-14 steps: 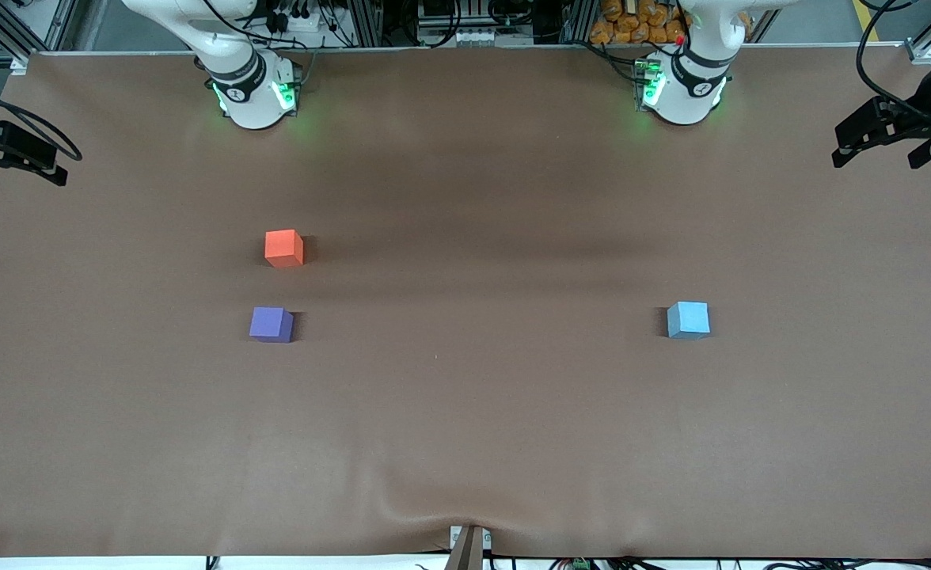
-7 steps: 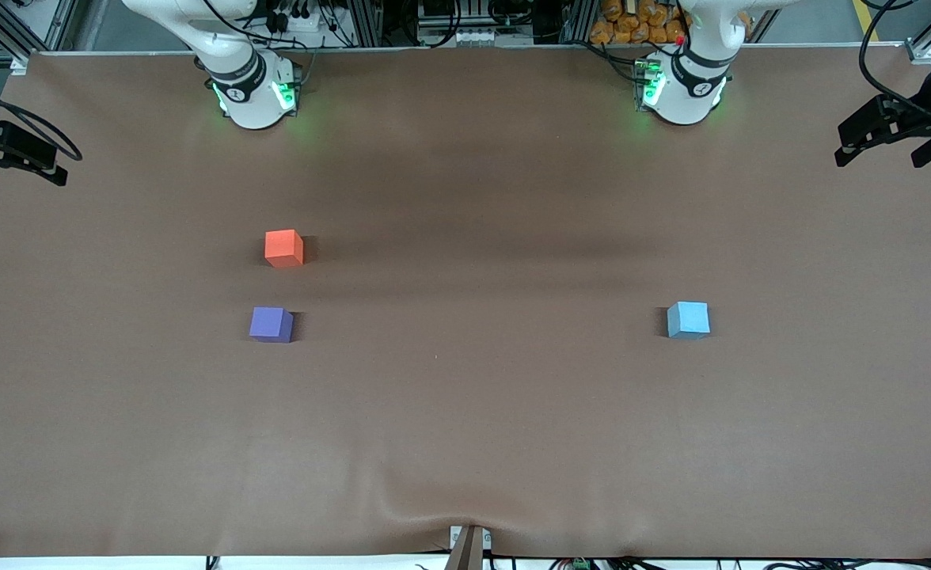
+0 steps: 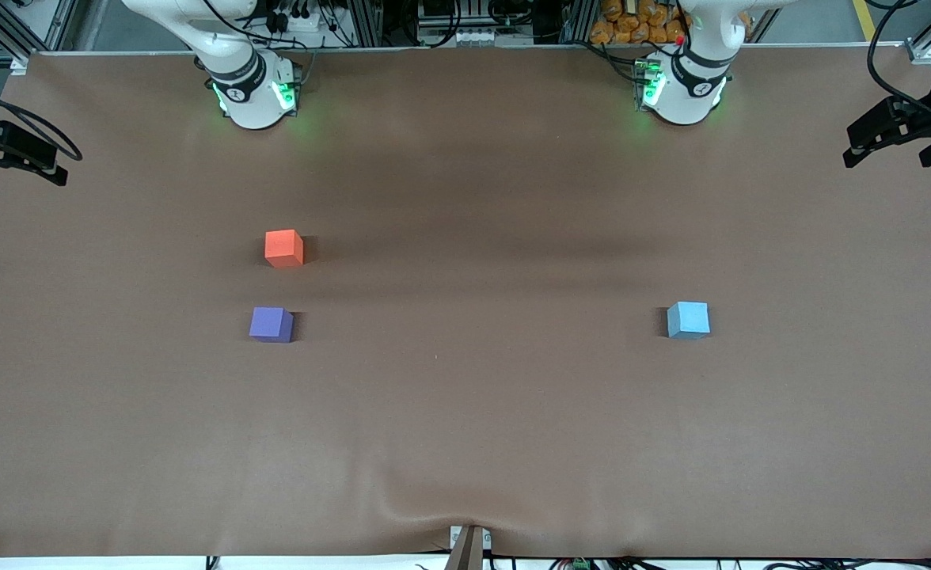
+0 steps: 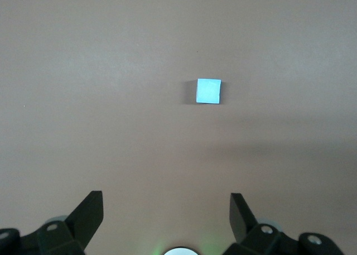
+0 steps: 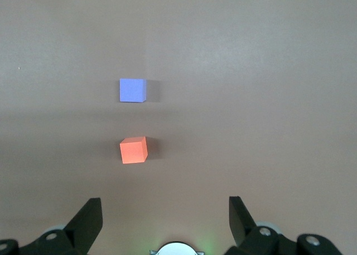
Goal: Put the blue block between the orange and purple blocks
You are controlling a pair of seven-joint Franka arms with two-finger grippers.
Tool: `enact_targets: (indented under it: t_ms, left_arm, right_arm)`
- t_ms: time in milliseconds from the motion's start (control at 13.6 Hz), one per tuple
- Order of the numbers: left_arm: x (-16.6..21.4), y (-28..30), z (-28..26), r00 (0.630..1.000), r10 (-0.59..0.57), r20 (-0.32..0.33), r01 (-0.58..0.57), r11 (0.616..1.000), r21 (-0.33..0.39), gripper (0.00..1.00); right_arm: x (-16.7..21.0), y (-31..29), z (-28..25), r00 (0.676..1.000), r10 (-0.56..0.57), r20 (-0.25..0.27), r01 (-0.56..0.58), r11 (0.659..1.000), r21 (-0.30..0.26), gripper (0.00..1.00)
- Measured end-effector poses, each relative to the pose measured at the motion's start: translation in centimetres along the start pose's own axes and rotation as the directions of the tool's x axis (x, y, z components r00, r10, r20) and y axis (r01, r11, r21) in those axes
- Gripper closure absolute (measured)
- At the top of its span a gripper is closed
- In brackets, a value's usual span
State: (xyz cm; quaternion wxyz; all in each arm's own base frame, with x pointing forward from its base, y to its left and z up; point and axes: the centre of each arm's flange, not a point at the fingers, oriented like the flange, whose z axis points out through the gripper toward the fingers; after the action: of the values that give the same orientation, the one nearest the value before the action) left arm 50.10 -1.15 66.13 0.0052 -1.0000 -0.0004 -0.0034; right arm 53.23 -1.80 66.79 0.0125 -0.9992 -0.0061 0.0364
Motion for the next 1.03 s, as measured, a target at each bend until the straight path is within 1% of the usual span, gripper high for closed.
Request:
enact_targets:
  t_ms: [221,368,736,883,1031]
  left_arm:
    - [0.9,0.4,1.8,0.999,-0.04,-0.009,0.04,0.999,-0.001,0.0]
    - [2.5,0.9,5.5,0.999,-0.039,-0.009,0.039,0.999,-0.003,0.0]
    - [9.4,4.1,21.3,1.0,0.009,0.018,-0.008,0.999,-0.035,0.0]
    - [10.5,5.1,27.5,1.0,0.021,0.018,-0.02,0.999,-0.05,0.0]
    - [10.2,5.3,32.4,1.0,0.02,0.012,-0.02,0.998,-0.059,0.0]
  right_arm:
    - [0.0,0.0,0.0,1.0,0.0,0.0,0.0,1.0,0.0,0.0]
    - [0.0,0.0,0.0,1.0,-0.001,0.0,0.001,1.0,0.0,0.0]
    - [0.0,-0.1,0.0,1.0,-0.002,-0.002,0.002,1.0,0.001,0.0]
    - [0.0,-0.1,0.0,1.0,-0.003,-0.002,0.003,1.0,0.001,0.0]
    - [0.0,-0.2,0.0,1.0,-0.003,-0.002,0.003,1.0,0.001,0.0]
